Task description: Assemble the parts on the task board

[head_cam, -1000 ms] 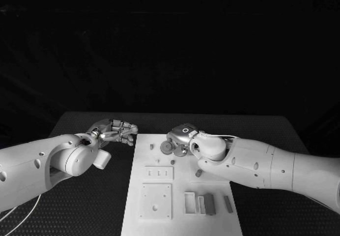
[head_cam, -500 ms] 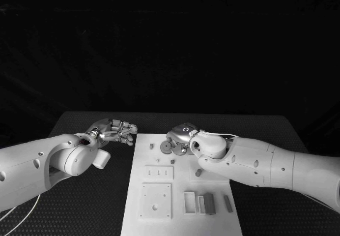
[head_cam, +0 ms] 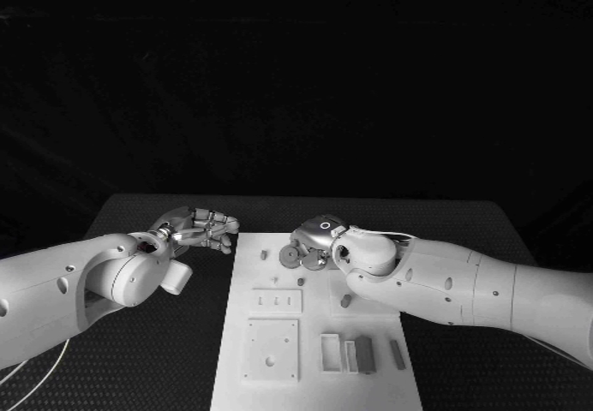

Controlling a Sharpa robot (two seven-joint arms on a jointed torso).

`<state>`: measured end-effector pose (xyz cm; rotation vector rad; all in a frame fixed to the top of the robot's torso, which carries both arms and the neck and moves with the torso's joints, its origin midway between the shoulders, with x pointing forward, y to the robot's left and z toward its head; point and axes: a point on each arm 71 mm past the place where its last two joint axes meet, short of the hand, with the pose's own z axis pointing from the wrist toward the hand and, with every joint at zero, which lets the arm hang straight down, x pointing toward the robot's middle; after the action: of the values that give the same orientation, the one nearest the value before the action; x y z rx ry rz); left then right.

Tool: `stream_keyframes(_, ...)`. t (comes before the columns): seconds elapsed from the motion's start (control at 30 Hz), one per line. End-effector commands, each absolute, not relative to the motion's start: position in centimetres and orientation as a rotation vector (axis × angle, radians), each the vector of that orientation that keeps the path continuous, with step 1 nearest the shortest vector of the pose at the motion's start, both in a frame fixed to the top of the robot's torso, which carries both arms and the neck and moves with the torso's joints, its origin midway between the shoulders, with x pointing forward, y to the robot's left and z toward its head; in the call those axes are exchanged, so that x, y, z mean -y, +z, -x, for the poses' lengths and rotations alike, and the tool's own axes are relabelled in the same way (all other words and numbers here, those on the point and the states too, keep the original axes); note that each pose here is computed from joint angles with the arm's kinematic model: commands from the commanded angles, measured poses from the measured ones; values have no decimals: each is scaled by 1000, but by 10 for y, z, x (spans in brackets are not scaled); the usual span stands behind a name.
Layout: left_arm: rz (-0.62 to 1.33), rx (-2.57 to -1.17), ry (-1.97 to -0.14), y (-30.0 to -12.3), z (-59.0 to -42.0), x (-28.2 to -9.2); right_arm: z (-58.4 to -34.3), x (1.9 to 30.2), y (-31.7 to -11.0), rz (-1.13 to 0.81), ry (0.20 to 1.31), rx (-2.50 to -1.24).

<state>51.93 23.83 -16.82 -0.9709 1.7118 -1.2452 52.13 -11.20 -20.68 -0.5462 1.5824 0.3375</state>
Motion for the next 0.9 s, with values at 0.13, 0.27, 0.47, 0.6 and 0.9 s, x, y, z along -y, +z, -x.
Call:
stream_keyframes(0.13,961,-1714,-1254,-168,-519,-237,-521,119,-214,553,313,-1631)
stream_keyframes(0.27,962,-1713,-1253,-167,-519,-237,-519,122,-213,551,313,-1630)
stream_keyframes(0.47,964,-1711,-1250,-167,-519,-239,-514,124,-212,554,317,-1628)
stream_keyframes(0.6,964,-1712,-1250,-168,-519,-239,-514,126,-212,555,313,-1632)
stream_keyframes(0.9,965,-1710,-1249,-167,-519,-240,-513,129,-208,528,320,-1595)
